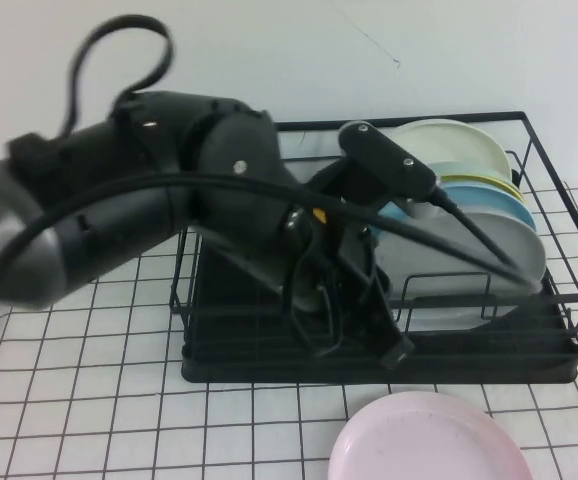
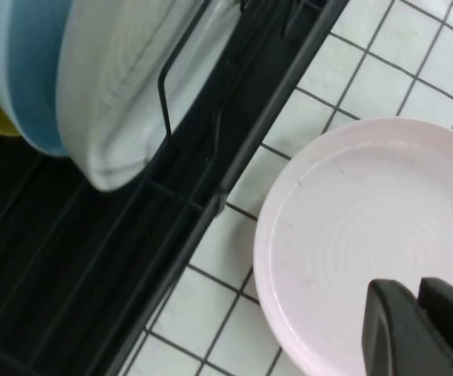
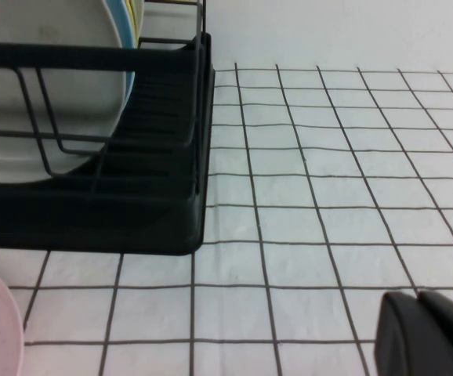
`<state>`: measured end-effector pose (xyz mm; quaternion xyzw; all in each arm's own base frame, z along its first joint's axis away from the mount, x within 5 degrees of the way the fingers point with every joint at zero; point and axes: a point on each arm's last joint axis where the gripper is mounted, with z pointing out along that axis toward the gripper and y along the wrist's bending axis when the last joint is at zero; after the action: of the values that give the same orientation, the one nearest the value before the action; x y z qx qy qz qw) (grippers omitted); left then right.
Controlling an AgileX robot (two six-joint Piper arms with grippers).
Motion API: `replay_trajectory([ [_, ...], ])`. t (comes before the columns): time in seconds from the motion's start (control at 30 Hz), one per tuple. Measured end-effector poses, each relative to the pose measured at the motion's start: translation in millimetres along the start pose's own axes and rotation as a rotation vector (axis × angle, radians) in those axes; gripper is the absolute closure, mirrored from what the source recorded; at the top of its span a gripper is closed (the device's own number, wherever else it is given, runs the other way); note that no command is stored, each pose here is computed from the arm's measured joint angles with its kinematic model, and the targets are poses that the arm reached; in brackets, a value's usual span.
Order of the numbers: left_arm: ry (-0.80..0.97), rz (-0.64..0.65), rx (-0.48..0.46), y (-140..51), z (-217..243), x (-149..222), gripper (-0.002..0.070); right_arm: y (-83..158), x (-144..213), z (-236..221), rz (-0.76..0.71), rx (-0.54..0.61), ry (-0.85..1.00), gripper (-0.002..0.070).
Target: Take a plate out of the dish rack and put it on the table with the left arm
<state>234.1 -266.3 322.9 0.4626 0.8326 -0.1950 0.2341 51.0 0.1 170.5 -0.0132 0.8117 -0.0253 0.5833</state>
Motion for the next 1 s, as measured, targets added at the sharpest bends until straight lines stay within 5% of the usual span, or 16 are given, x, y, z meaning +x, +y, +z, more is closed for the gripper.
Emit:
replay_trajectory([
  [0.3,-0.031,0.009,-0.035,1.9,18,33,0.0673,0,0,0,0.0,0.0,0.0,0.0678],
  [0.67,-0.409,0.039,-0.13,-18.4,-61,69,0.0673,0,0,0,0.0,0.0,0.0,0.0678],
  [1.0,-0.439,0.002,-0.116,-28.5,-74,110,0.0673,0,0,0,0.0,0.0,0.0,0.0678],
])
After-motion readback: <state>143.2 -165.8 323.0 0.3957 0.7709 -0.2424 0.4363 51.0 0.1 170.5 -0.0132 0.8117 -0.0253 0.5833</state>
